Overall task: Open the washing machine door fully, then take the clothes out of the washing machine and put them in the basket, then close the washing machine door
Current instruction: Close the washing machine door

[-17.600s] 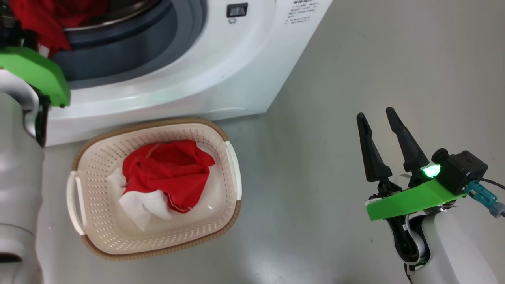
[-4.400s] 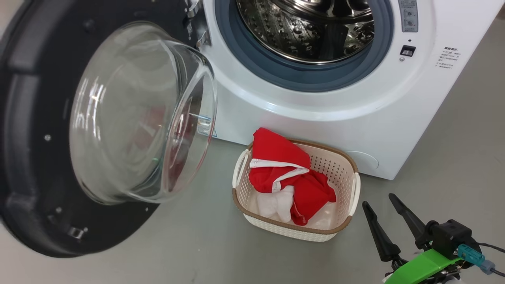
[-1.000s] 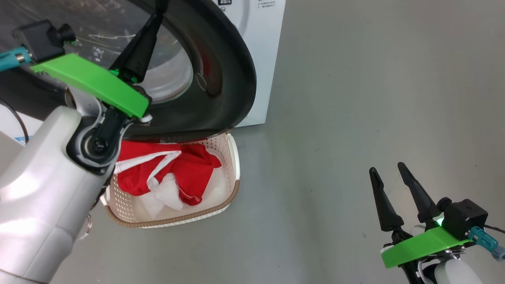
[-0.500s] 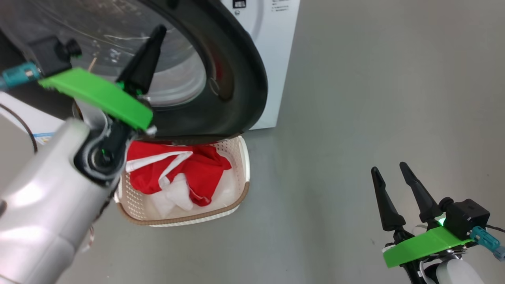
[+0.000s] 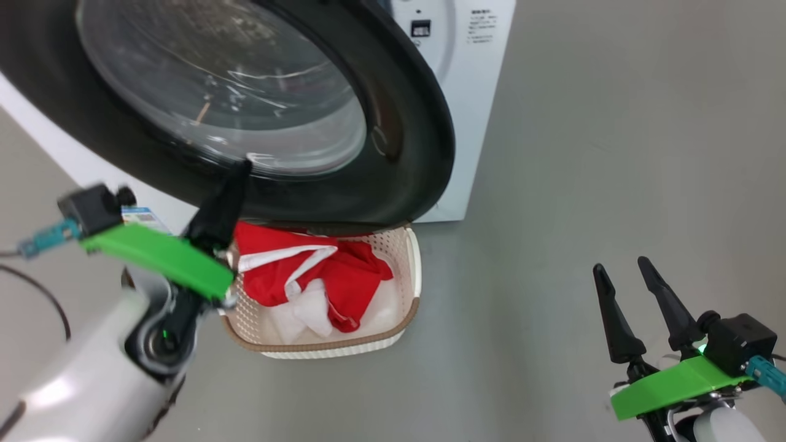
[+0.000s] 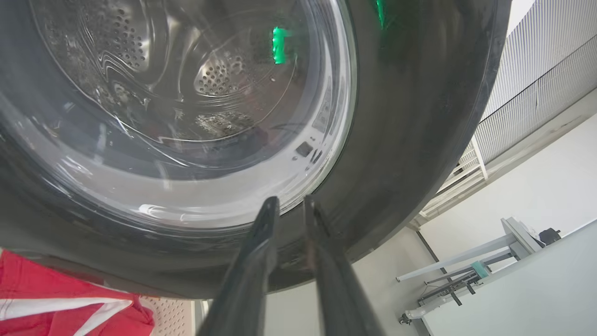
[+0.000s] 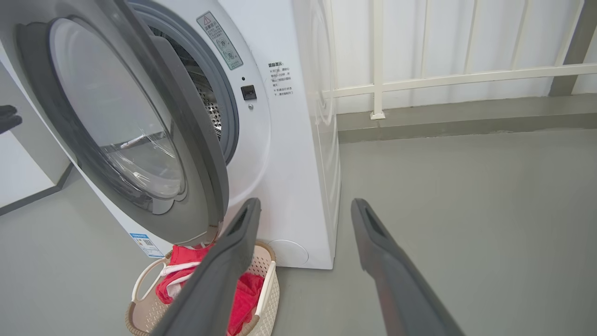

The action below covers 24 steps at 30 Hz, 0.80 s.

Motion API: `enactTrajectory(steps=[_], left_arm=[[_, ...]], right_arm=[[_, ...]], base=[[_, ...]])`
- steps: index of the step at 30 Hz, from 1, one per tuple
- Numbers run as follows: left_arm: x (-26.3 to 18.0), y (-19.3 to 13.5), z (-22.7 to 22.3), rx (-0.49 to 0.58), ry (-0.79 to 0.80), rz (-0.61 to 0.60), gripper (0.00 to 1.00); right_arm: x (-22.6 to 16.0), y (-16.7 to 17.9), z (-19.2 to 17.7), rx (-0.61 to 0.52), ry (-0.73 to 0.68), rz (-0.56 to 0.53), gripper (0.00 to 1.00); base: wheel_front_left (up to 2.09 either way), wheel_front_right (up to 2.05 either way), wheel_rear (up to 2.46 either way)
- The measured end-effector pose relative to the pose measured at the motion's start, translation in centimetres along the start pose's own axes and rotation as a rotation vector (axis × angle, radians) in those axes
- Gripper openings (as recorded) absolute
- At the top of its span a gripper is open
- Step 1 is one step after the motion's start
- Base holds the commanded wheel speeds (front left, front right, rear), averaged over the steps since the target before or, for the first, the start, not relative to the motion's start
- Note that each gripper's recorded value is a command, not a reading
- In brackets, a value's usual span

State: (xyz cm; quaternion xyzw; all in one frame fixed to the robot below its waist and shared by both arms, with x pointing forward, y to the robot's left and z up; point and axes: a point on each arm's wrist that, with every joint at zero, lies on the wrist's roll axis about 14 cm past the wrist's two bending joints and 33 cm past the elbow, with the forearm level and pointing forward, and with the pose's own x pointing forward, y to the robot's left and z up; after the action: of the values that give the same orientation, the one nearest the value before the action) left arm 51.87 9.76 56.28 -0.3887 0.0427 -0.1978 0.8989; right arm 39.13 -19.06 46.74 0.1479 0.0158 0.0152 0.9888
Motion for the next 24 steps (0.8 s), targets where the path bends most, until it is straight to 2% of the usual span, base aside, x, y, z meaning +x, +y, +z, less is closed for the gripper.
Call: enactTrajectory(steps=[17,24], left_arm=[[-9.6,6.9,-0.9,0.109,-0.028,0.219,1.00],[-13.3,8.7,-1.5,0.170,-0.040,0.289,1.00]], right_arm=[[-1.1,1.4,-0.4,0.000,0.015,0.047,1.00],[-1.7,1.4,0.0,-0.001,0.006,0.047,1.00]], base=[[0.00,0.00,0.00],[0.00,0.00,0.00]])
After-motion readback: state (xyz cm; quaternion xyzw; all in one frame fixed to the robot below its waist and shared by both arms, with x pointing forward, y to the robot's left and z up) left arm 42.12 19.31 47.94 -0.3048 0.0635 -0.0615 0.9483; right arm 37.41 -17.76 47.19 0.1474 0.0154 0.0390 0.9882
